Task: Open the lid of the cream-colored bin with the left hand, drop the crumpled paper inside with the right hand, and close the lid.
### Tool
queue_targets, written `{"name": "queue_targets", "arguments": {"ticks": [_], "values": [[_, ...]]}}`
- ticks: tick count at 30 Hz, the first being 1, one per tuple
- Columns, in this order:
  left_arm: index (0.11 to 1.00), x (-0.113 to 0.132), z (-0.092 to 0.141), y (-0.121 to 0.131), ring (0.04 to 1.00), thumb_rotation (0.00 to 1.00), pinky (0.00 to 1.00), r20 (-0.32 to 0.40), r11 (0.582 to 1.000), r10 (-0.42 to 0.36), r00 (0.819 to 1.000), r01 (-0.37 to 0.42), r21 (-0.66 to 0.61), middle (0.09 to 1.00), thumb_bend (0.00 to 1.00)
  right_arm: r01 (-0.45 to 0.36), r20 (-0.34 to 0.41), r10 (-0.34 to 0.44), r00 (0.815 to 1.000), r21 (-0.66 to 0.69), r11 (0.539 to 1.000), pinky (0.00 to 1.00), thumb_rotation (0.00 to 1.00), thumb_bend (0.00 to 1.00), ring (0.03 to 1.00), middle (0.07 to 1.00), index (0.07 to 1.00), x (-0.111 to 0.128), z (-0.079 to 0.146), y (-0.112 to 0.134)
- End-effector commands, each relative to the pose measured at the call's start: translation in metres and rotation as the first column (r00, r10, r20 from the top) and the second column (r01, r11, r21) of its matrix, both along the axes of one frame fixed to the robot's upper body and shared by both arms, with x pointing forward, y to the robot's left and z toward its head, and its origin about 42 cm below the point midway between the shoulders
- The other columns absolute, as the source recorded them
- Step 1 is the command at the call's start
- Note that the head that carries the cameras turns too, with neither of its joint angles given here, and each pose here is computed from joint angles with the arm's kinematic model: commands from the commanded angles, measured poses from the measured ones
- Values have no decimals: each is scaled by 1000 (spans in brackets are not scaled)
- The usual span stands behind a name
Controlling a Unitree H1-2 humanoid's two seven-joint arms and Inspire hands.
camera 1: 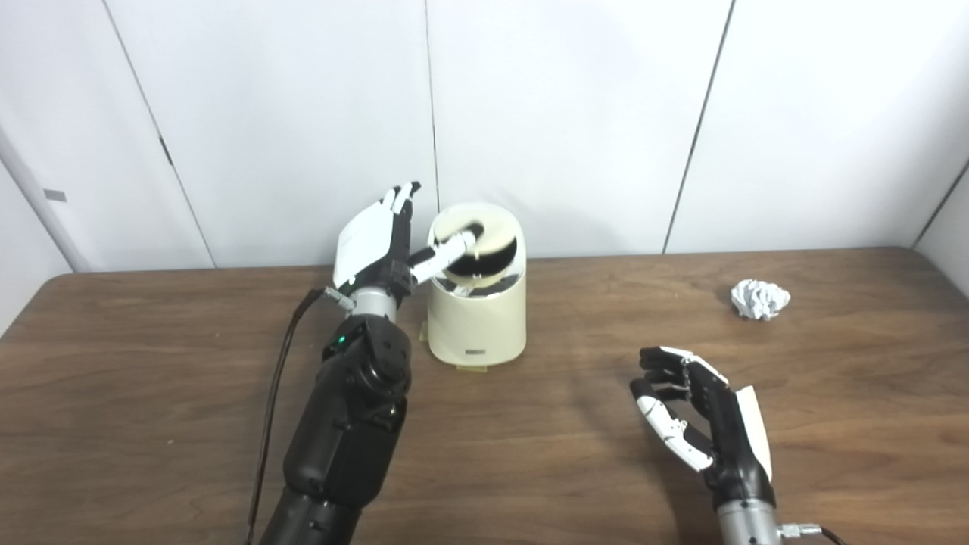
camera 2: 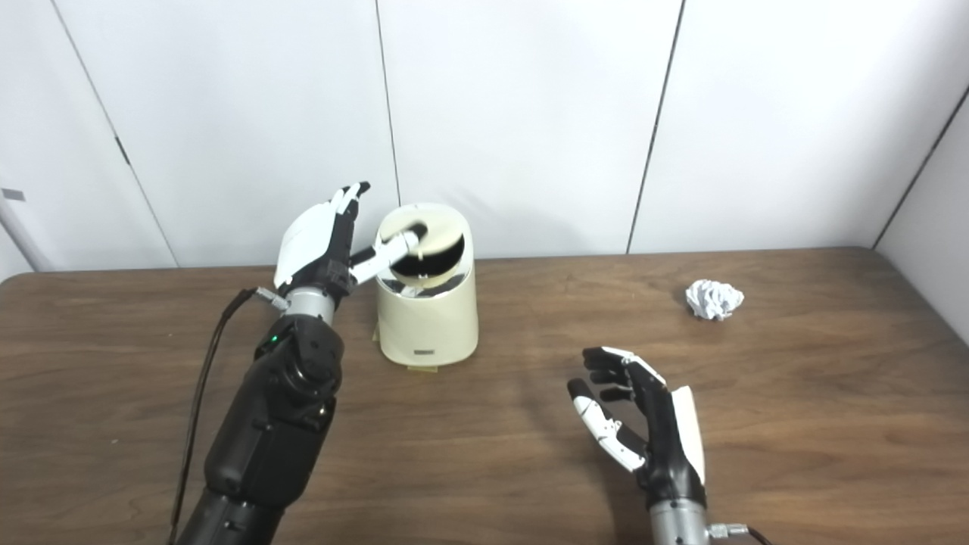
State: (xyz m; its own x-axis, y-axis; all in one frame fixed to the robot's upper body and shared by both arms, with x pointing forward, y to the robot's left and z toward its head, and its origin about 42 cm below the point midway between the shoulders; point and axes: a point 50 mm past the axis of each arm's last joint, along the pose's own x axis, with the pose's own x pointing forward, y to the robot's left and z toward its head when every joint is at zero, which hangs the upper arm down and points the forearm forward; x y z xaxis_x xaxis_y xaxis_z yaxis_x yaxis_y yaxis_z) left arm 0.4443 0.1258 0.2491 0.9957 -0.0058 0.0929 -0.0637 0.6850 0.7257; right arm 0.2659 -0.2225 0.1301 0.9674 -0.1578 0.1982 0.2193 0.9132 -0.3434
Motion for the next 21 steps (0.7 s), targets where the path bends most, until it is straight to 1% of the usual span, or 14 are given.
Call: {"name": "queue_targets", "arguments": {"ticks": [1, 5, 8, 10, 13, 16, 18, 19, 20, 21], "values": [[1000, 4, 40, -5, 1000, 1000, 1000, 120, 1000, -6, 993, 10, -28, 1000, 842, -12, 77, 11, 997, 9, 1000, 588, 512, 254, 674, 687, 675, 7, 14, 2], [1000, 3, 40, -3, 1000, 1000, 1000, 120, 998, -20, 993, 27, -57, 1000, 863, -3, 66, 3, 998, -1, 1000, 595, 513, 255, 675, 686, 675, 7, 14, 2], [992, -3, 40, -2, 1000, 1000, 1000, 144, 994, -21, 989, 36, -100, 1000, 813, -10, 68, 10, 998, -4, 1000, 586, 502, 242, 671, 686, 675, 8, 13, 2], [987, -10, 39, -1, 1000, 1000, 1000, 159, 989, -21, 987, 44, -139, 1000, 767, -16, 73, 16, 997, 6, 1000, 588, 460, 234, 673, 689, 677, 8, 12, 2], [997, -22, 38, 1, 988, 1000, 1000, 169, 980, -29, 985, 61, -188, 1000, 742, -11, 76, 11, 997, 6, 1000, 581, 438, 231, 664, 683, 673, 9, 12, 2], [992, -37, 39, 4, 968, 1000, 892, 179, 964, -32, 983, 78, -255, 1000, 752, -8, 77, 8, 997, -1, 1000, 579, 434, 234, 659, 678, 670, 9, 12, 2], [986, -48, 40, 6, 957, 1000, 850, 203, 951, -33, 979, 93, -295, 996, 753, -9, 77, 10, 997, -5, 1000, 578, 448, 238, 660, 678, 669, 10, 11, 2], [981, -51, 40, 7, 951, 1000, 842, 212, 946, -33, 977, 99, -308, 990, 747, -10, 77, 10, 997, -6, 1000, 582, 480, 245, 663, 680, 671, 10, 11, 1], [980, -56, 40, 10, 949, 1000, 839, 236, 943, -36, 971, 111, -313, 988, 745, -10, 76, 10, 997, -5, 1000, 583, 492, 248, 664, 681, 671, 10, 11, 1], [974, -60, 40, 12, 946, 1000, 840, 263, 943, -39, 964, 123, -309, 983, 720, -8, 77, 9, 997, -7, 1000, 586, 498, 247, 667, 682, 672, 10, 11, 1]]}}
